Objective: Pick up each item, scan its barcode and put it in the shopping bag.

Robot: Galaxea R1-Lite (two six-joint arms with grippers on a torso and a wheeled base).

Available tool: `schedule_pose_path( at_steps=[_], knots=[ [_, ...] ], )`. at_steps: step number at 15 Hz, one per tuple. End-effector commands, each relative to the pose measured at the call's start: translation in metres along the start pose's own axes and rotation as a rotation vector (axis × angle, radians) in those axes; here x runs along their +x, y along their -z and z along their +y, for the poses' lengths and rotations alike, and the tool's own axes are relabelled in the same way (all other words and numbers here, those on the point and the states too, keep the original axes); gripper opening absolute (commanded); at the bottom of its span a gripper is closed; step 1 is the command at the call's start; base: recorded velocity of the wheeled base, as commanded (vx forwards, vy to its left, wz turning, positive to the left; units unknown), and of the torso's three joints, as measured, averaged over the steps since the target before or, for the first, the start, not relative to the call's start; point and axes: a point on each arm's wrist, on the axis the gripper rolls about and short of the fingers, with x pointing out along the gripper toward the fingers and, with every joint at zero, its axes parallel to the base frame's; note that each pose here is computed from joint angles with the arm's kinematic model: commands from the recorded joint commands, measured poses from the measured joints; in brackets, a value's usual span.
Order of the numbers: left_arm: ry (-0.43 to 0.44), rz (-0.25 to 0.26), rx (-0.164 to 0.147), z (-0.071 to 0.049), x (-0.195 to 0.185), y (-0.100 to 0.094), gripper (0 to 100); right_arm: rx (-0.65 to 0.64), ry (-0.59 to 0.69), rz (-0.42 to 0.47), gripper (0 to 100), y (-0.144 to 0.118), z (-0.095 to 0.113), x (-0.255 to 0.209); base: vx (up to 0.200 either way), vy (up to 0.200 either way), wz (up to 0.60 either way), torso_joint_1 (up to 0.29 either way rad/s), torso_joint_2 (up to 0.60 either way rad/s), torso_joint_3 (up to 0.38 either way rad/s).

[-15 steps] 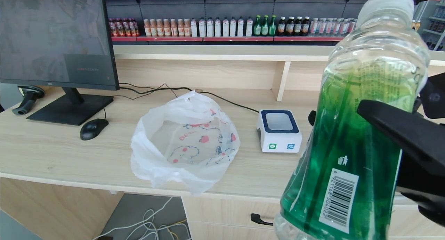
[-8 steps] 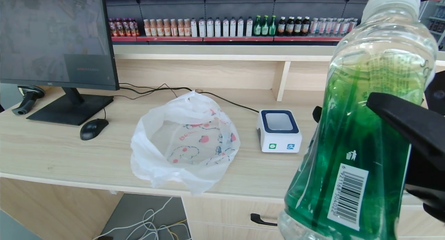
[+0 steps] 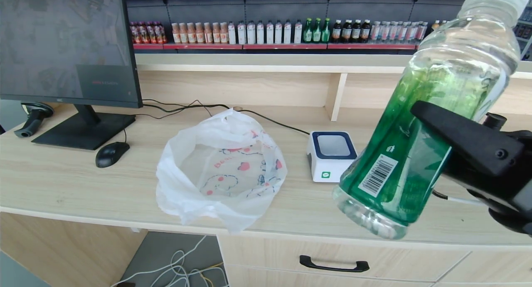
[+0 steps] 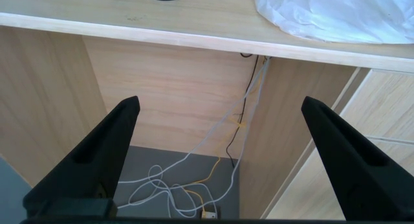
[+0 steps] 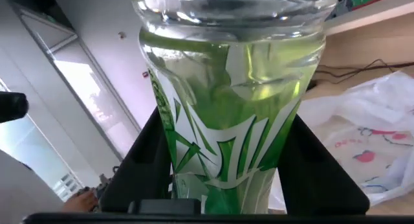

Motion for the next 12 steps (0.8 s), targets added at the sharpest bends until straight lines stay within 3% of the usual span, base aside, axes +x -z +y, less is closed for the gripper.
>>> schedule_pose_path(
  at_steps=[1,4,5,8,12],
  knots=[
    [0.000,-0.001,0.001,0.000,0.000,0.000,100,-0.096,0.039,0.003,0,0.000,-0.009,-0.002,0.000,0.000,0.00,0.000,0.00,0.000],
    [0.000,-0.001,0.000,0.000,0.000,0.000,100,-0.313,0.099,0.053,0,0.009,-0.026,-0.005,0.000,0.000,0.00,0.000,0.00,0.000],
    [0.000,-0.001,0.000,0.000,0.000,0.000,100,-0.313,0.099,0.053,0,0.009,-0.026,-0.005,0.000,0.000,0.00,0.000,0.00,0.000],
    [0.000,-0.001,0.001,0.000,0.000,0.000,100,-0.525,0.134,0.138,0,0.027,-0.039,-0.009,0.000,0.000,0.00,0.000,0.00,0.000],
    [0.000,0.001,0.001,0.000,0.000,0.000,100,-0.787,0.218,0.113,0,0.019,-0.058,0.005,0.000,0.000,0.00,0.000,0.00,0.000]
  ],
)
